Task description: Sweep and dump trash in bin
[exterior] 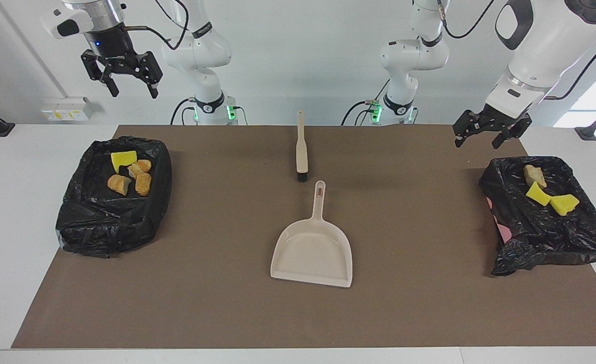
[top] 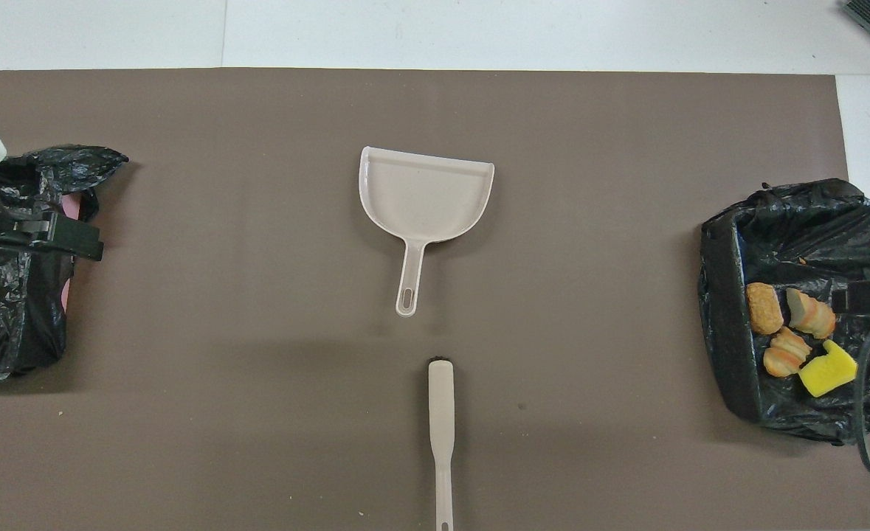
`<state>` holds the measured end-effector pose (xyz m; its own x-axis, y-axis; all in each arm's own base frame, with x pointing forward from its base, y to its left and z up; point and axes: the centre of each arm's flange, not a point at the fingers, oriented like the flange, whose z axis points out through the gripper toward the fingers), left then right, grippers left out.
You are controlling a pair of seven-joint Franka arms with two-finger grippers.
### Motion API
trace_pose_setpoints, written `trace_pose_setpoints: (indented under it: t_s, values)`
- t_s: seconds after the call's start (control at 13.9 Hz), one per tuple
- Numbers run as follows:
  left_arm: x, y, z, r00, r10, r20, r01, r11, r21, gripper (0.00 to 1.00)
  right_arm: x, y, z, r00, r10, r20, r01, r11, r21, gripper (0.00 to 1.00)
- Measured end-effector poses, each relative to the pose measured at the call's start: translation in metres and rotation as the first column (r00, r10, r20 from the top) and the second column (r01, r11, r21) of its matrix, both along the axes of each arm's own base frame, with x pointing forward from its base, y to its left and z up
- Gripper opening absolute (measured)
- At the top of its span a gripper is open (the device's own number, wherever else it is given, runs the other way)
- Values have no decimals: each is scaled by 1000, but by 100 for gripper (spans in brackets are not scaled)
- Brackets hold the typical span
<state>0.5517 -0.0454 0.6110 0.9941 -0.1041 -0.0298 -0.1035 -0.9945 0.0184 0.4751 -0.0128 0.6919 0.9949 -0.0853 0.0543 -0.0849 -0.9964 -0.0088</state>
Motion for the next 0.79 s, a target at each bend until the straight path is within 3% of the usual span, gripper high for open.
trace_pose_setpoints:
  t_s: [0.79]
  values:
    - [-8, 1, 13, 1000, 0, 0, 0, 1000, 0, 100, 0, 0, 0, 1000, 0, 0, 0, 1000, 0, 100]
